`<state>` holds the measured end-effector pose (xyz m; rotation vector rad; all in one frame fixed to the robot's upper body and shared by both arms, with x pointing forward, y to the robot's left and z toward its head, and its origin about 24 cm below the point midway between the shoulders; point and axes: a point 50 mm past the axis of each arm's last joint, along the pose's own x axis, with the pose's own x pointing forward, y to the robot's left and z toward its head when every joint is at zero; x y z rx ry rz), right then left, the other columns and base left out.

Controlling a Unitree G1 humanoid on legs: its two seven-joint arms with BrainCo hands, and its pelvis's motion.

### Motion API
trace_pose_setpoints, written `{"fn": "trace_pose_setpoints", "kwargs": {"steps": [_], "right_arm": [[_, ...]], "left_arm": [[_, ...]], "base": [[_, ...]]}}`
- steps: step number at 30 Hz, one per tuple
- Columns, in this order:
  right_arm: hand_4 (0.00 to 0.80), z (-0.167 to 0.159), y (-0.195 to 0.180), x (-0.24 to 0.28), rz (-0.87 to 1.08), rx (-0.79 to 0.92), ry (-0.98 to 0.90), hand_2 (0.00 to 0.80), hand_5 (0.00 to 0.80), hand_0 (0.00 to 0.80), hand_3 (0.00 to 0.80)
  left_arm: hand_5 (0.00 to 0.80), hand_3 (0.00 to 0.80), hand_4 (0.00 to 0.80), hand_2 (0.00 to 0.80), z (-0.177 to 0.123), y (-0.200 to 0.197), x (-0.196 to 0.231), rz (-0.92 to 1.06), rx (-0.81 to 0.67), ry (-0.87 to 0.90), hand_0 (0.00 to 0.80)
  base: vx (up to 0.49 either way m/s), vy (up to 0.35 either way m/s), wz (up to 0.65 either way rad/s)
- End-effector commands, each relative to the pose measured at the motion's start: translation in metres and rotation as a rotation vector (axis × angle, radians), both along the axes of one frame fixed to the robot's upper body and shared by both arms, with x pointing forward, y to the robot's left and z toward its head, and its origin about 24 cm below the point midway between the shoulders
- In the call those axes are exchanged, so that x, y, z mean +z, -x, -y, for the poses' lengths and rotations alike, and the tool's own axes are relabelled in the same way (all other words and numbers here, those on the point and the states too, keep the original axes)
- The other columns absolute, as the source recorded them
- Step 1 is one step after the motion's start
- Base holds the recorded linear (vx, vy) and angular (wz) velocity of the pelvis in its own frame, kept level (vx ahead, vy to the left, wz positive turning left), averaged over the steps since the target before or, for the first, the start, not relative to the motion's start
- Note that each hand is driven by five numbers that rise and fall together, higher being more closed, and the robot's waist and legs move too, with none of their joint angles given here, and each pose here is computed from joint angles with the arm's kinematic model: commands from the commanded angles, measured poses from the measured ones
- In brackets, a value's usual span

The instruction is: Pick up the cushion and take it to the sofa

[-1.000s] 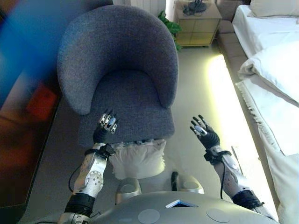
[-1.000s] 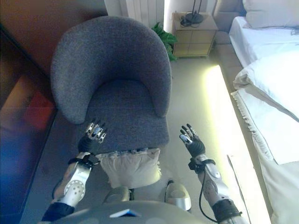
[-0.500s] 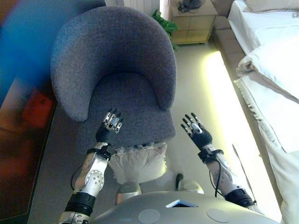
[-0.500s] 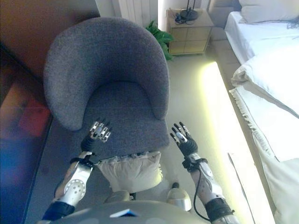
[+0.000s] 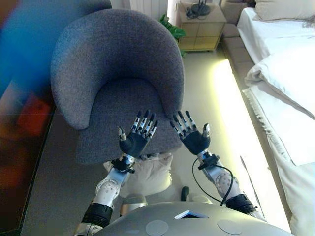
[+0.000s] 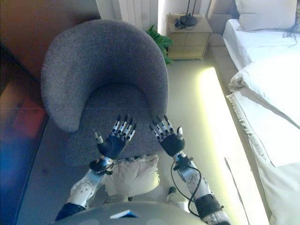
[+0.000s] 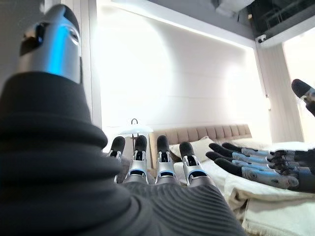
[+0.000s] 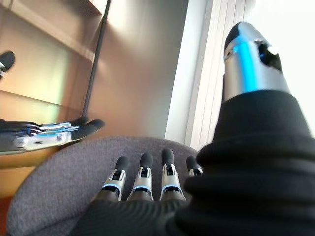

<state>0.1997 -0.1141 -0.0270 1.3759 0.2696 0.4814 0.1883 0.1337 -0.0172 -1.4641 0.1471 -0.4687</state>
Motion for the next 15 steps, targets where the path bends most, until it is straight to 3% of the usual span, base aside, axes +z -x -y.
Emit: {"fn": "trace_pose_setpoints", "kwargs": {"steps": [1,12,15], "right_arm": [[0.000,-0.0040,-0.0081,0.0168,0.111,-0.007,-0.077,0.000,0.000,0.000,0.000],[0.000,-0.0030,-0.0029,0.0125,0.085,0.010,-0.054,0.000,0.000,0.000,0.000],[0.000,-0.0011,-0.0052,0.0114,0.091,0.001,0.021,0.000,0.000,0.000,0.000]], "left_arm": [[0.000,0.000,0.000,0.000,-0.0001,-0.0084,0.0067,0.050,0.030,0.068,0.000],[0.000,0.000,0.000,0.000,-0.0029,-0.0069,0.0059,0.042,0.018,-0.015,0.000],[0.000,0.000,0.000,0.000,-0.0092,-0.0089,0.0013,0.017,0.046,-0.172,0.000]], "base": [[0.000,0.000,0.00],[0.000,0.000,0.00],[0.000,0.000,0.00]]}}
